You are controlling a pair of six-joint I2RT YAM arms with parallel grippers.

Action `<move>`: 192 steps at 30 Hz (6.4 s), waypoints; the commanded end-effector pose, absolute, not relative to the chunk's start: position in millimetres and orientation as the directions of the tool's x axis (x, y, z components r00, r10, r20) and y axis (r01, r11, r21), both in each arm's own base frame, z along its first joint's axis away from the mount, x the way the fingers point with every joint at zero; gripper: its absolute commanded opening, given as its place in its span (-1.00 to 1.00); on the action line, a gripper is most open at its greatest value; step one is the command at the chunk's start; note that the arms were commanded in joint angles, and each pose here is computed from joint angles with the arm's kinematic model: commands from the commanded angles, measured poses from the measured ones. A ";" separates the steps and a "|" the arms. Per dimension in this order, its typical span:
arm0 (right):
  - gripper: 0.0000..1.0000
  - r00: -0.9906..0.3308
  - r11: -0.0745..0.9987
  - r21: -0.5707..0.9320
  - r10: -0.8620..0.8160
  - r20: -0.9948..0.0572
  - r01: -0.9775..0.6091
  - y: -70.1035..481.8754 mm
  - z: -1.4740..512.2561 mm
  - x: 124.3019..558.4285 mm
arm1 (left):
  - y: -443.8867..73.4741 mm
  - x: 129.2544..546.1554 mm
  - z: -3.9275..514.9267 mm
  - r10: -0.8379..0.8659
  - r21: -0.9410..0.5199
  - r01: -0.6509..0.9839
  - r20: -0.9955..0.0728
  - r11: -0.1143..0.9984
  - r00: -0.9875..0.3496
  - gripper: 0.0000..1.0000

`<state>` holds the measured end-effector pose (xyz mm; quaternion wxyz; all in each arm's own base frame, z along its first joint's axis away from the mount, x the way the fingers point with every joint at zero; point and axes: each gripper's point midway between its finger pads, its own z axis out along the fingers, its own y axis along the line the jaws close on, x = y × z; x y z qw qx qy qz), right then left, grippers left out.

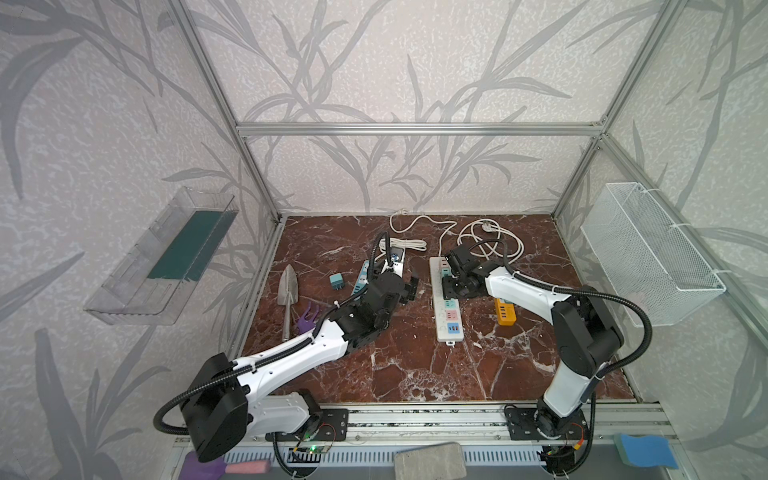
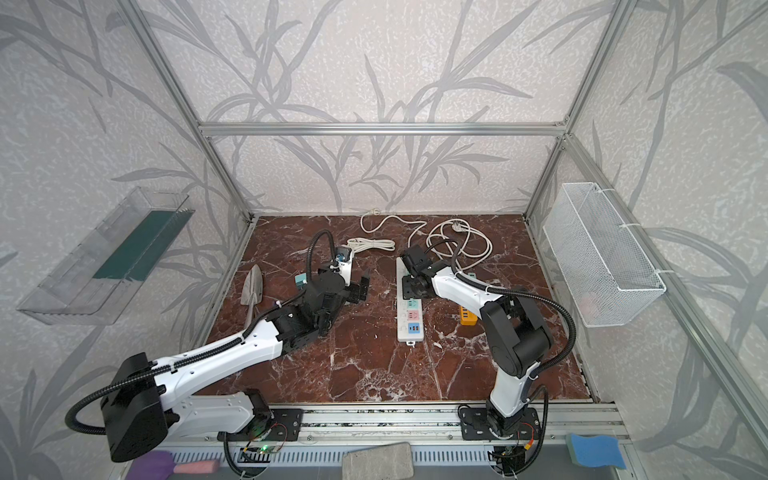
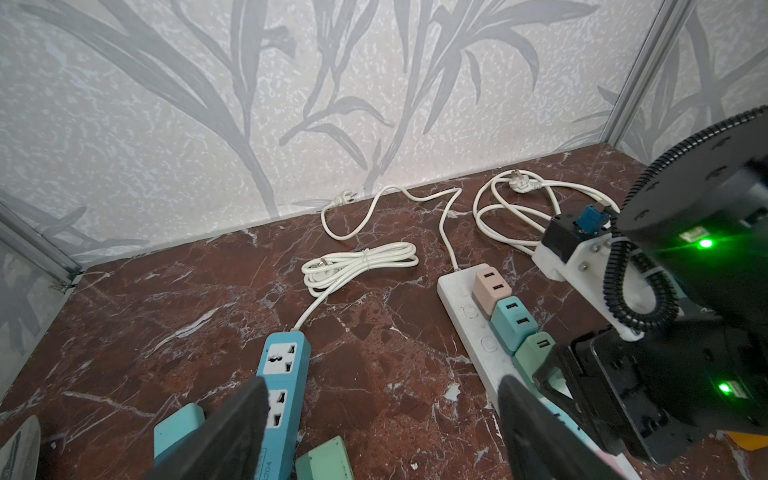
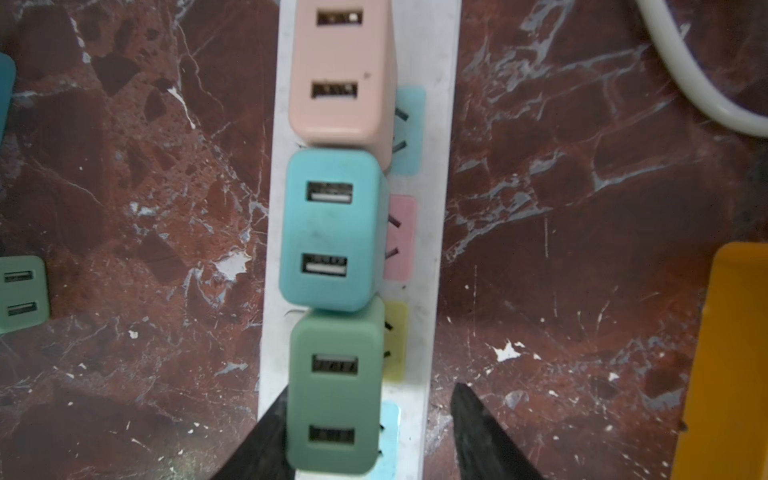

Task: Insert the plug

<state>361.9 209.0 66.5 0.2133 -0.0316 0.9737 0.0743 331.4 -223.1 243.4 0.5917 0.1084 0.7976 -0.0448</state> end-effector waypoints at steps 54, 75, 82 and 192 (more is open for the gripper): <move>0.30 -0.798 0.965 0.131 -0.106 -0.594 -0.226 185.7 133.6 383.3 | -17.5 293.5 84.8 -0.472 -0.057 -0.541 -0.570 0.839 -0.672 0.72; 0.22 -0.882 0.974 0.147 -0.086 -0.463 -0.172 177.6 68.5 363.5 | -16.6 291.3 81.5 -0.473 -0.058 -0.537 -0.561 0.841 -0.679 0.70; 0.29 -0.834 0.960 0.192 -0.068 -0.548 -0.205 185.3 119.5 370.1 | -35.8 289.8 73.4 -0.354 -0.026 -0.390 -0.481 0.920 -0.802 0.56; -0.01 -0.820 0.626 0.605 -0.100 -0.564 -0.493 280.7 209.0 272.6 | -312.3 284.1 190.7 0.420 0.277 0.785 -0.907 0.554 0.023 -1.00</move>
